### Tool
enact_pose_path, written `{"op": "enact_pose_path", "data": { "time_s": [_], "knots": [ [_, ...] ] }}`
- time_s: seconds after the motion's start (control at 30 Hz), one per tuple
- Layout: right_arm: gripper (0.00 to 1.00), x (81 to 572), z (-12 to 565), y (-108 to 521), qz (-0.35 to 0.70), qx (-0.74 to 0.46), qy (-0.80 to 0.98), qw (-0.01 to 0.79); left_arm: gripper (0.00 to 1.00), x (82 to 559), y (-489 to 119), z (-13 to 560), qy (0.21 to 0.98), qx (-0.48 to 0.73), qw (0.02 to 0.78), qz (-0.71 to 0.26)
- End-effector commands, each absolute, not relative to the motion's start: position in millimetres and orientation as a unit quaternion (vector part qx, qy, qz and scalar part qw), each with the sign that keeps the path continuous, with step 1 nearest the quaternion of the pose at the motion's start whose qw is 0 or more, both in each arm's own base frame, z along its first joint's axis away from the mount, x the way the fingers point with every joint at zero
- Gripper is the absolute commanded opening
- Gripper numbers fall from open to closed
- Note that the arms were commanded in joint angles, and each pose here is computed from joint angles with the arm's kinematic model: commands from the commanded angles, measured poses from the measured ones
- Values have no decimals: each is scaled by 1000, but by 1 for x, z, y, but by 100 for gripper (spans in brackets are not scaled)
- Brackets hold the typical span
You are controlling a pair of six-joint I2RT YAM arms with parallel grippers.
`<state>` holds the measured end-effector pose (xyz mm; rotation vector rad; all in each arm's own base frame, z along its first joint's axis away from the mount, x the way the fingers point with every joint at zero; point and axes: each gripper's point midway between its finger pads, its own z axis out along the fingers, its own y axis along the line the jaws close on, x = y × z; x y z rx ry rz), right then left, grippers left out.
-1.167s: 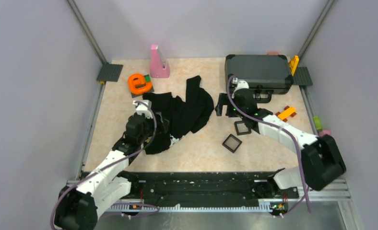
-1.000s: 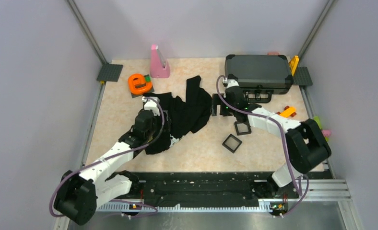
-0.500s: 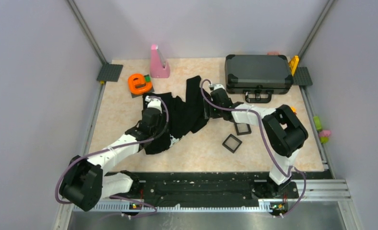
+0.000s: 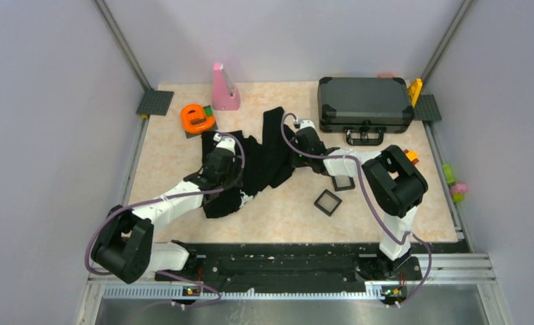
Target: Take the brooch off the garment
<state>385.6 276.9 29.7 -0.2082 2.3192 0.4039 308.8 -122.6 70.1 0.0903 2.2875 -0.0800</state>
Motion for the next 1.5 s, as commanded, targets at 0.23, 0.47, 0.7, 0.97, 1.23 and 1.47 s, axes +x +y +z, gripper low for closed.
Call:
{"op": "enact_pose_path", "data": {
  "time_s": [0.23, 0.47, 0.7, 0.97, 1.23, 1.47],
  "knots": [
    [0, 382, 50, 283, 192, -82, 879, 428, 64, 306, -143, 104, 890, 85, 448, -22],
    [0, 382, 51, 280, 184, -85, 880, 431, 57, 305, -154, 98, 894, 106, 434, -4],
    [0, 382, 54, 271, 168, -76, 878, 443, 50, 307, -150, 84, 918, 84, 386, 34],
    [0, 384, 56, 267, 158, -73, 878, 447, 45, 293, -149, 69, 938, 69, 337, 36],
    [0, 389, 67, 252, 124, -55, 876, 463, 0, 301, -140, 98, 930, 36, 366, 29],
    [0, 403, 130, 219, 124, -12, 866, 484, 0, 310, -124, 169, 899, -35, 419, -120]
  ]
}}
